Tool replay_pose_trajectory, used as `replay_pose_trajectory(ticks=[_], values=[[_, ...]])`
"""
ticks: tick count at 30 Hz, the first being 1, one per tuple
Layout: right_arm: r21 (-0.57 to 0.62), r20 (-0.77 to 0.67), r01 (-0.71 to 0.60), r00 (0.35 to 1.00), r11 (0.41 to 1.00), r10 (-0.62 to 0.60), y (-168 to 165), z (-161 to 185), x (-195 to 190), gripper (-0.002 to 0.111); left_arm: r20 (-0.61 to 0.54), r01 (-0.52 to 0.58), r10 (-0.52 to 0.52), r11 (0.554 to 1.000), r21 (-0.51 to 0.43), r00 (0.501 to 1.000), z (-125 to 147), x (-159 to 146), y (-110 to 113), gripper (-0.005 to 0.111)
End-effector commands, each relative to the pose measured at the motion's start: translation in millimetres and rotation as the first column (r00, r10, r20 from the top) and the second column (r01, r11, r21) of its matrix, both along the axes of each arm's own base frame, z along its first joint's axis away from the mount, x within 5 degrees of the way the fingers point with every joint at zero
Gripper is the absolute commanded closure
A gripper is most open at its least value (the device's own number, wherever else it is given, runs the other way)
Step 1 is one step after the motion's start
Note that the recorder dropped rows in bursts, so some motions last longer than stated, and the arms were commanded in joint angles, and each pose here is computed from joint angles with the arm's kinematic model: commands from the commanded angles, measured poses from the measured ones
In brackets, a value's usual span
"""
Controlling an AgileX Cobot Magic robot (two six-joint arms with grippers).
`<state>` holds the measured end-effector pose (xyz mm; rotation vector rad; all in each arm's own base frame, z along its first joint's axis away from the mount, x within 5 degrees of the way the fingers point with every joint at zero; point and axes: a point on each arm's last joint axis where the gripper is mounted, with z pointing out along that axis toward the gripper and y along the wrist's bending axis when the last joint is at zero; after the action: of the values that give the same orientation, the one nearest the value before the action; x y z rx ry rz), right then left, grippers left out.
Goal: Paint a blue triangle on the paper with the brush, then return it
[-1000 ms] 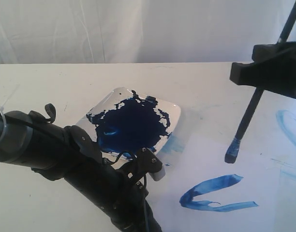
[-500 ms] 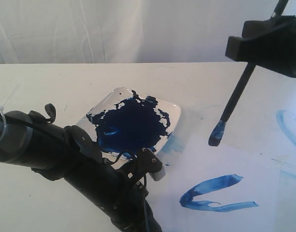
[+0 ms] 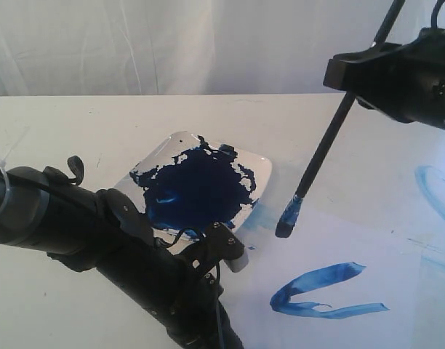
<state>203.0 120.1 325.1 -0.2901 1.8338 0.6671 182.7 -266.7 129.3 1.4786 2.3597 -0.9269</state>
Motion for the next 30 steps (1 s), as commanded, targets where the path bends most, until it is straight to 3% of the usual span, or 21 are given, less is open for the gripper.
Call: replay_pose_trajectory(ticks=[1, 5, 13, 30], values=[[-0.019, -0.071, -0.007, 0.997, 1.0, 0.006, -13.2, -6.9, 15.9, 0.108, -0.017, -0.002, 0.002, 1.0, 0.005, 1.0, -2.2, -2.7, 0.1, 0.107], [-0.155, -0.173, -0.034, 0.985, 0.987, 0.007, -30.6, -9.4, 26.3, 0.108, -0.007, -0.009, 0.009, 1.0, 0.008, 1.0, -2.5, -1.6, 0.2, 0.107], [-0.269, -0.292, 0.038, 0.949, 0.962, -0.119, -51.9, -17.4, 29.6, 0.108, 0.01, -0.022, 0.021, 1.0, 0.012, 1.0, -3.0, 0.3, 0.4, 0.107], [-0.307, -0.296, 0.108, 0.933, 0.945, -0.203, -56.4, -38.8, 45.2, 0.108, -0.001, -0.016, 0.016, 1.0, 0.009, 1.0, -2.7, -0.8, 0.2, 0.107]])
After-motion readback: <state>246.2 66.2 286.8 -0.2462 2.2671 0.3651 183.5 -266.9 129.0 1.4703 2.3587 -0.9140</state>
